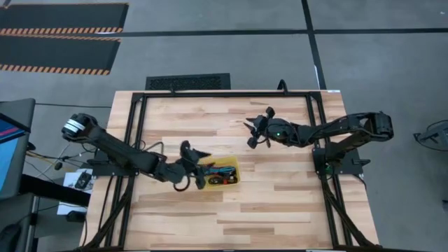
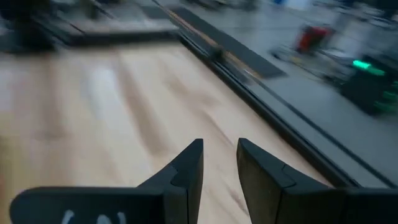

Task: Pick and place USB-C Cables
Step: Return to Home Position

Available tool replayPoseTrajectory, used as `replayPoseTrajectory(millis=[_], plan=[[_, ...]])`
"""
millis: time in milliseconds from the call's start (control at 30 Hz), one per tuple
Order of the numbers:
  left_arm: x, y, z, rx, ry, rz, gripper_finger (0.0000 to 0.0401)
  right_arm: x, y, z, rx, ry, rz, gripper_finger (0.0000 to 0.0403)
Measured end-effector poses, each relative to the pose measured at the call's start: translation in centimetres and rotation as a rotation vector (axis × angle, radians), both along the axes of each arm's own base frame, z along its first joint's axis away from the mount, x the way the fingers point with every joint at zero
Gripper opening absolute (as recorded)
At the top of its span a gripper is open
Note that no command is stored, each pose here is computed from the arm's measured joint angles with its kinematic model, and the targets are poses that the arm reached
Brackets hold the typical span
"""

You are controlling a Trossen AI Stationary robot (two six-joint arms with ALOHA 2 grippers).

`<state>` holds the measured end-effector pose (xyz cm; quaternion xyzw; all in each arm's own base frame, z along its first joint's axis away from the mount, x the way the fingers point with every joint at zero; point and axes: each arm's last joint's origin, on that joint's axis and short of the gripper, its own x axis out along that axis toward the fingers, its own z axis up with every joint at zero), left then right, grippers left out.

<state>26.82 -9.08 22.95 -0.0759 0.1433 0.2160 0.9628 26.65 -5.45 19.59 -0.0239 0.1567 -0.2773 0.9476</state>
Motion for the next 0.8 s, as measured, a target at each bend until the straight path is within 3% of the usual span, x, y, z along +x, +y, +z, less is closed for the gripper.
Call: replayPoseTrajectory(millis=[167, 500, 800], plan=[[-0.4, 1.3, 0.9, 0.084, -0.024, -0.011, 0.0147, -0.9, 0.6, 1.4, 0.036, -0.078, 0.165, 0.0121], [-0.6, 4.4, -1.7, 0.062, -0.152, -0.073, 0.0119, -3.7, 1.5, 3.1, 0.053, -0.218, 0.394, 0.0121], [-1.2, 5.2, -2.2, 0.119, -0.177, -0.059, 0.0116, -3.9, 2.1, 3.4, 0.1, -0.252, 0.567, 0.0121]])
